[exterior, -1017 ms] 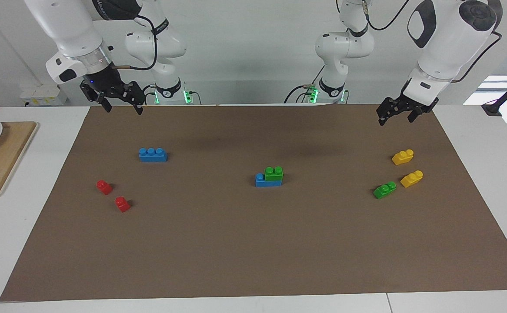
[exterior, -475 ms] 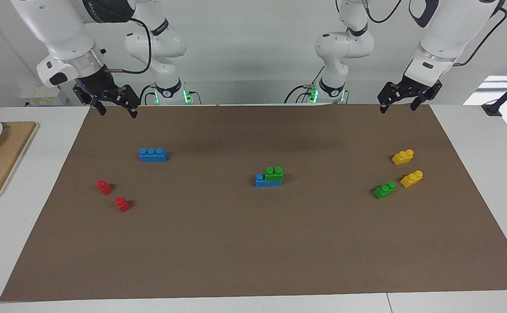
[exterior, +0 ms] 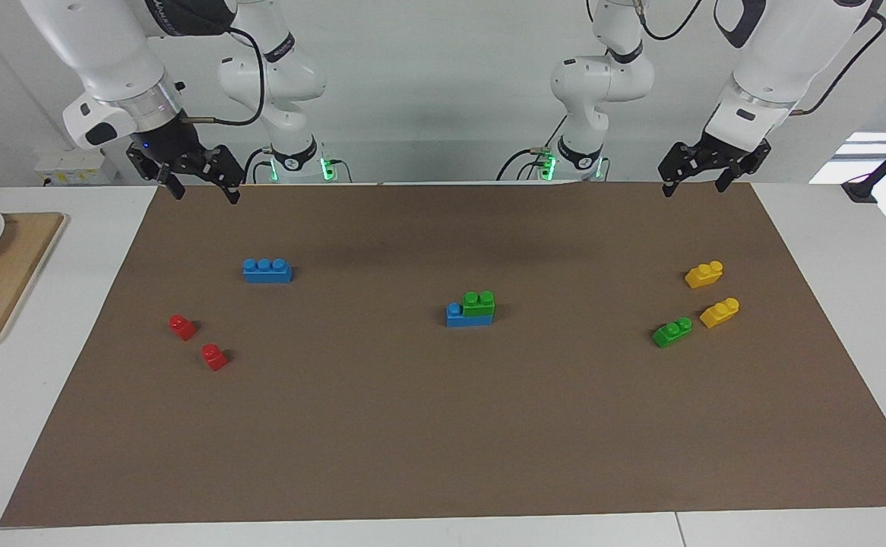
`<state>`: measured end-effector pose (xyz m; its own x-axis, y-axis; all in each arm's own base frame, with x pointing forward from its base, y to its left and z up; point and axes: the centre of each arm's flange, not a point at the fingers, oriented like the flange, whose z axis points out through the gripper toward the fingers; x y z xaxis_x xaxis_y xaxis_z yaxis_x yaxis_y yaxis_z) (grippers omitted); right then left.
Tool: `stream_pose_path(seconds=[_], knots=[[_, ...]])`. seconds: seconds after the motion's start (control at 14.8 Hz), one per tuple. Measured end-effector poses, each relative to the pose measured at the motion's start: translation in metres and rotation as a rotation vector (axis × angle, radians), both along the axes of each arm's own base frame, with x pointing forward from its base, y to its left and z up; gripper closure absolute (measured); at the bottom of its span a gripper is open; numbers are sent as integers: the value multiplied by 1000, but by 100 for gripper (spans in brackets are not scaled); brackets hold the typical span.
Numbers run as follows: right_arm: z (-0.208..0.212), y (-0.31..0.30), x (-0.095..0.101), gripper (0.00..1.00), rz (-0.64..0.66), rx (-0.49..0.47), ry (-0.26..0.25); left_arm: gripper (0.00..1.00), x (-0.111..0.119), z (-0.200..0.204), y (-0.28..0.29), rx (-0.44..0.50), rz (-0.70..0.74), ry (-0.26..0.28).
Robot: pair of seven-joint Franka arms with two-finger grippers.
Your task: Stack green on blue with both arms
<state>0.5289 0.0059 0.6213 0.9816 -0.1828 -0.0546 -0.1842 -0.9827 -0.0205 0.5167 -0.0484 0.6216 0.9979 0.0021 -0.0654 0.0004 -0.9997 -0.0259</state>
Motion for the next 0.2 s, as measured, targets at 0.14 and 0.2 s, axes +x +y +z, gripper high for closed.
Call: stream_pose_path(seconds=[0.14,0.2], knots=[[0,-2,0,0,2,-23,0,0,0,0,0,0,0,0],[0,-2,0,0,1,-24,-1,0,0,0,0,0,0,0]])
